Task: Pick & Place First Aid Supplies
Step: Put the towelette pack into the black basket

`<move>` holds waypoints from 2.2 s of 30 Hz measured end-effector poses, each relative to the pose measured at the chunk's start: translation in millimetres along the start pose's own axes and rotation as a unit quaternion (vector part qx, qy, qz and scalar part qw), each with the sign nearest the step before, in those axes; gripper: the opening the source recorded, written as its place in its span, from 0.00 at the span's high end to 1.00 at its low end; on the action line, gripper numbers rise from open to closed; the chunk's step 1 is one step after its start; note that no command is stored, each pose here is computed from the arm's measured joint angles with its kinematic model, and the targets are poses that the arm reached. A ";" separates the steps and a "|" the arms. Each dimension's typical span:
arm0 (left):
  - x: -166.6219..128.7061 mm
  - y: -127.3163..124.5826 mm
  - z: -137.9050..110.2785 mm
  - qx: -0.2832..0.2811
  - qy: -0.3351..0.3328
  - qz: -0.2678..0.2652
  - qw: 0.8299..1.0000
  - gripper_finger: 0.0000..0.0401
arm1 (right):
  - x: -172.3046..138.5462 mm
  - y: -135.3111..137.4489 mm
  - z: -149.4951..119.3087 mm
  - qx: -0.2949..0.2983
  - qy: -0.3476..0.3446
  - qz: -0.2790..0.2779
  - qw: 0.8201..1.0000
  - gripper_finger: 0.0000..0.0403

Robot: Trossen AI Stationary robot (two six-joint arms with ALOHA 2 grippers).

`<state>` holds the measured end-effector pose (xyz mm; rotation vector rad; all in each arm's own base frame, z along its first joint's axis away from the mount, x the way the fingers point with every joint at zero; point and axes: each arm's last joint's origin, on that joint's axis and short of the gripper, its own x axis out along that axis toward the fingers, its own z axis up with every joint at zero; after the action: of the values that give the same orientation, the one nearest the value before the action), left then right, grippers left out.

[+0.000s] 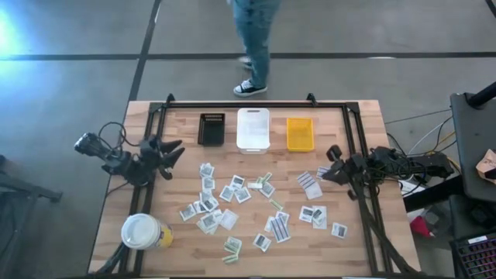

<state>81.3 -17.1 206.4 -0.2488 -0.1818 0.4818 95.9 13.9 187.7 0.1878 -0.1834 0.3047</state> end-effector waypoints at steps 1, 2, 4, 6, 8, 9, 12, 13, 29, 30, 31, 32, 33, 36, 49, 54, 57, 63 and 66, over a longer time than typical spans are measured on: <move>-0.1 -0.1 2.6 -0.002 -0.002 0.000 1.000 0.58 | 0.0 -0.3 -0.1 0.000 0.000 -0.005 1.000 0.93; -0.2 -0.2 5.0 -0.003 -0.002 0.000 1.000 0.58 | 0.0 -0.5 -0.1 0.000 -0.001 -0.009 1.000 0.93; -0.6 -0.2 10.5 0.000 0.000 0.000 1.000 0.58 | 0.0 -0.7 -0.2 0.000 0.000 -0.011 1.000 0.93; -0.9 -0.4 16.6 0.001 0.001 0.000 1.000 0.58 | 0.0 -0.7 -0.3 0.000 0.000 -0.011 1.000 0.93; -0.8 -1.1 22.7 0.006 0.004 0.000 1.000 0.58 | 0.0 -0.7 -0.3 0.000 0.000 -0.011 1.000 0.93; -0.6 -1.8 26.2 0.006 0.004 0.000 1.000 0.58 | 0.0 -0.7 -0.3 0.000 0.000 -0.011 1.000 0.93; 0.8 -4.5 37.8 0.015 0.010 0.004 1.000 0.58 | 0.0 -0.7 -0.4 0.000 0.000 -0.011 1.000 0.93; 1.7 -5.8 41.3 0.019 0.014 0.006 1.000 0.58 | 0.0 -0.7 -0.3 0.000 0.000 -0.011 1.000 0.93; 40.2 -24.5 70.0 0.084 0.176 0.092 0.976 0.58 | 0.0 -1.2 -2.8 0.018 0.013 -0.013 1.000 0.93; 45.1 -23.7 68.3 0.075 0.188 0.093 0.975 0.58 | 0.0 -1.2 -2.8 0.018 0.013 -0.013 1.000 0.93; 50.2 -22.4 65.6 0.066 0.202 0.095 0.972 0.58 | 0.0 -1.2 -2.8 0.018 0.013 -0.013 1.000 0.93; 55.7 -20.1 62.8 0.056 0.217 0.101 0.969 0.58 | 0.0 -1.2 -2.8 0.018 0.013 -0.013 1.000 0.93; 61.0 -17.0 59.7 0.045 0.232 0.106 0.966 0.58 | 0.0 -1.2 -2.8 0.018 0.013 -0.013 1.000 0.93; 74.6 -5.7 48.3 0.015 0.297 0.107 0.949 0.58 | 0.0 -1.2 -2.8 0.020 0.013 -0.013 1.000 0.93; 103.9 3.0 17.1 -0.020 0.413 0.104 0.904 0.58 | -0.1 -2.1 -7.8 0.025 0.038 -0.018 0.999 0.93; 107.2 3.7 7.0 -0.024 0.436 0.112 0.893 0.58 | -0.1 -2.2 -8.4 0.044 0.041 -0.019 0.998 0.93; 105.2 6.1 -1.9 -0.041 0.449 0.122 0.884 0.58 | -0.3 -2.5 -10.1 0.061 0.049 -0.022 0.997 0.93; 96.9 11.9 -22.2 -0.114 0.463 0.172 0.862 0.58 | -0.5 -3.1 -12.9 0.082 0.063 -0.028 0.994 0.93; 93.7 13.4 -29.9 -0.117 0.467 0.173 0.859 0.58 | -0.5 -3.1 -13.0 0.082 0.063 -0.028 0.994 0.93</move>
<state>164.0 33.4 184.8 -0.7357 0.7776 0.6468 98.4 13.6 174.5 0.3356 -0.0267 0.2756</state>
